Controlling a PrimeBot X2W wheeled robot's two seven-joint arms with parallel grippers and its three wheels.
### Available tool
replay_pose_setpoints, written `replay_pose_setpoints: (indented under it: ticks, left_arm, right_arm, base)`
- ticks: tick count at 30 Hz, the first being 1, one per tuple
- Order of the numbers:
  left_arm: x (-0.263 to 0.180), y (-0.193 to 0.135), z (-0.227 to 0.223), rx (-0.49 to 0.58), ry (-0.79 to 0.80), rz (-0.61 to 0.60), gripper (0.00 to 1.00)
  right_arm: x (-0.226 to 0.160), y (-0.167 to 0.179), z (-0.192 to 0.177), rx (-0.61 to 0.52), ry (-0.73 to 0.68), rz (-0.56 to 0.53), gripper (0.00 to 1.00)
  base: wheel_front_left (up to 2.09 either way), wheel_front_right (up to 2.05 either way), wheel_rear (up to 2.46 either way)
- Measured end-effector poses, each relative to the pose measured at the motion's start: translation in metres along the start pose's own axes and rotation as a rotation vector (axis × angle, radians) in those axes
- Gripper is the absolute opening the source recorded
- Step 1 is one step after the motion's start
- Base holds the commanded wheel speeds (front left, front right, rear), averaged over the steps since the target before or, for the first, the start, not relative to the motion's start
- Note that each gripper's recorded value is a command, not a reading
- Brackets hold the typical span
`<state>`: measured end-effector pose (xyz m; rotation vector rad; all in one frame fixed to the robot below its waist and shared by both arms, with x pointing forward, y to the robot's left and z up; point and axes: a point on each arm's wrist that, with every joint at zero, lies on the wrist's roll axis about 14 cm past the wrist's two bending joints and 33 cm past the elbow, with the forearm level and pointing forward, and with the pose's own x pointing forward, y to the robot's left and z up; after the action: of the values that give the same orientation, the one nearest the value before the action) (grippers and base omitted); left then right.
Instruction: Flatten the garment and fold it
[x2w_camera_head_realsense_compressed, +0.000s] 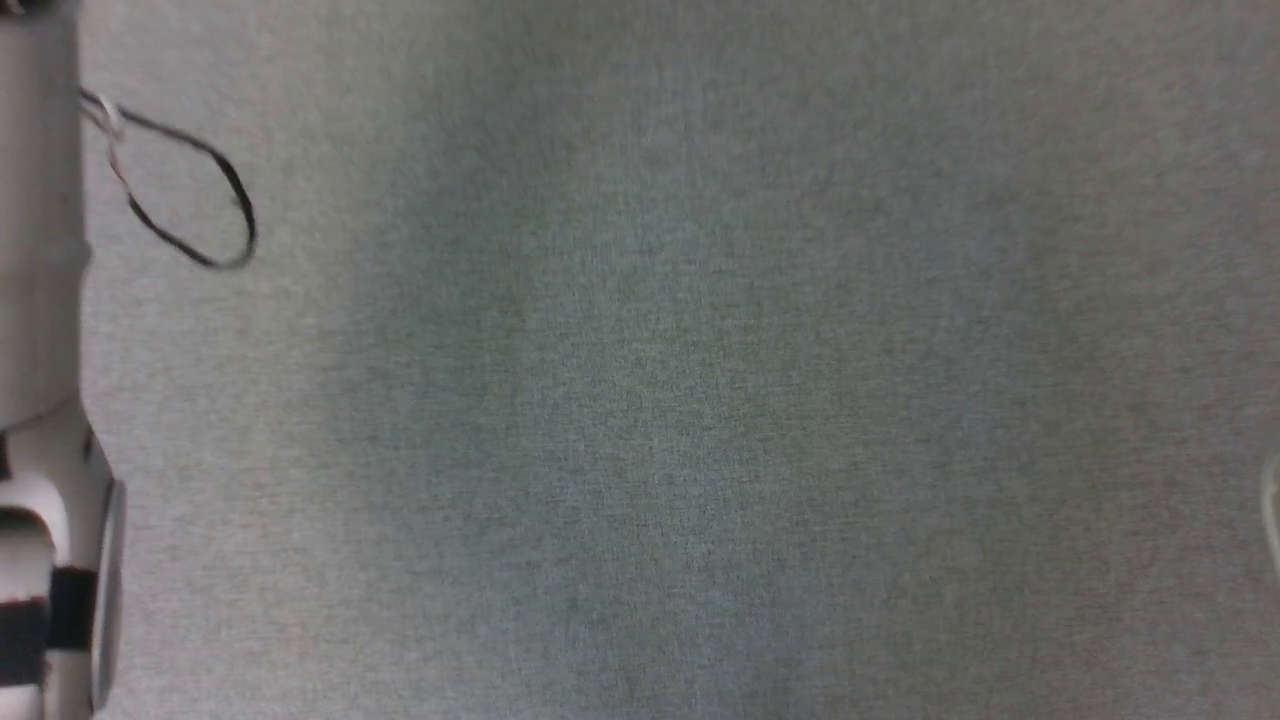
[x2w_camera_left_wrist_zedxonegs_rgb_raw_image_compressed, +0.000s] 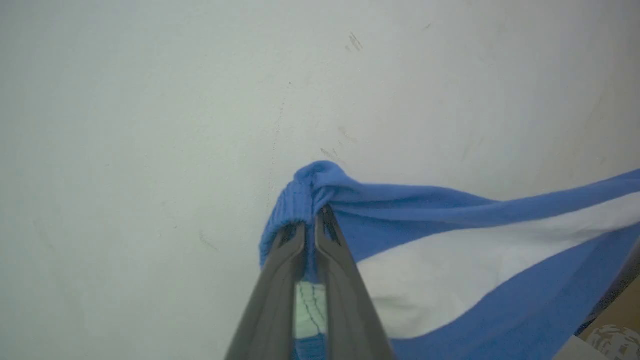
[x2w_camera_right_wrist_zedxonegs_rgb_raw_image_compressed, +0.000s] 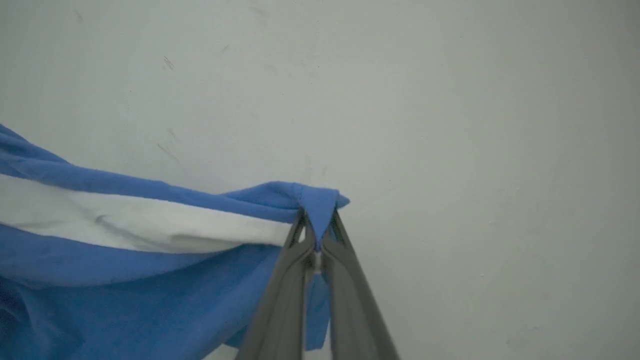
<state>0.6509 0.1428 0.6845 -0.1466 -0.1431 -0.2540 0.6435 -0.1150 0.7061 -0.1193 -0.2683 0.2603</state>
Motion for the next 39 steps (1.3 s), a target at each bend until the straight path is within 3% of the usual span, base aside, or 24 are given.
replay_pose_setpoints:
  ticks: [7, 16, 19, 24, 39]
  left_arm:
    - [0.033, 0.023, -0.042, -0.027, -0.041, 0.026, 0.0]
    - [0.03, 0.033, -0.159, -0.148, 0.141, -0.003, 0.0]
    - [0.012, 0.03, -0.187, -0.205, 0.213, 0.002, 0.0]
    - [-0.024, 0.018, -0.197, -0.281, 0.259, -0.016, 0.0]
    - [-0.187, -0.038, -0.232, -0.482, 0.489, 0.003, 0.0]
  right_arm:
    - [0.035, -0.006, -0.061, -0.028, 0.062, -0.014, 0.0]
    - [0.027, 0.016, -0.176, 0.047, 0.22, 0.032, 0.0]
    - [0.007, 0.023, -0.198, 0.105, 0.267, 0.044, 0.0]
    - [-0.035, 0.023, -0.205, 0.182, 0.296, 0.038, 0.0]
    - [-0.209, 0.026, -0.213, 0.421, 0.492, -0.129, 0.0]
  base:
    - [0.0, 0.0, 0.0]
    - [0.0, 0.0, 0.0]
    - [0.0, 0.0, 0.0]
    - [0.0, 0.0, 0.0]
    - [0.0, 0.0, 0.0]
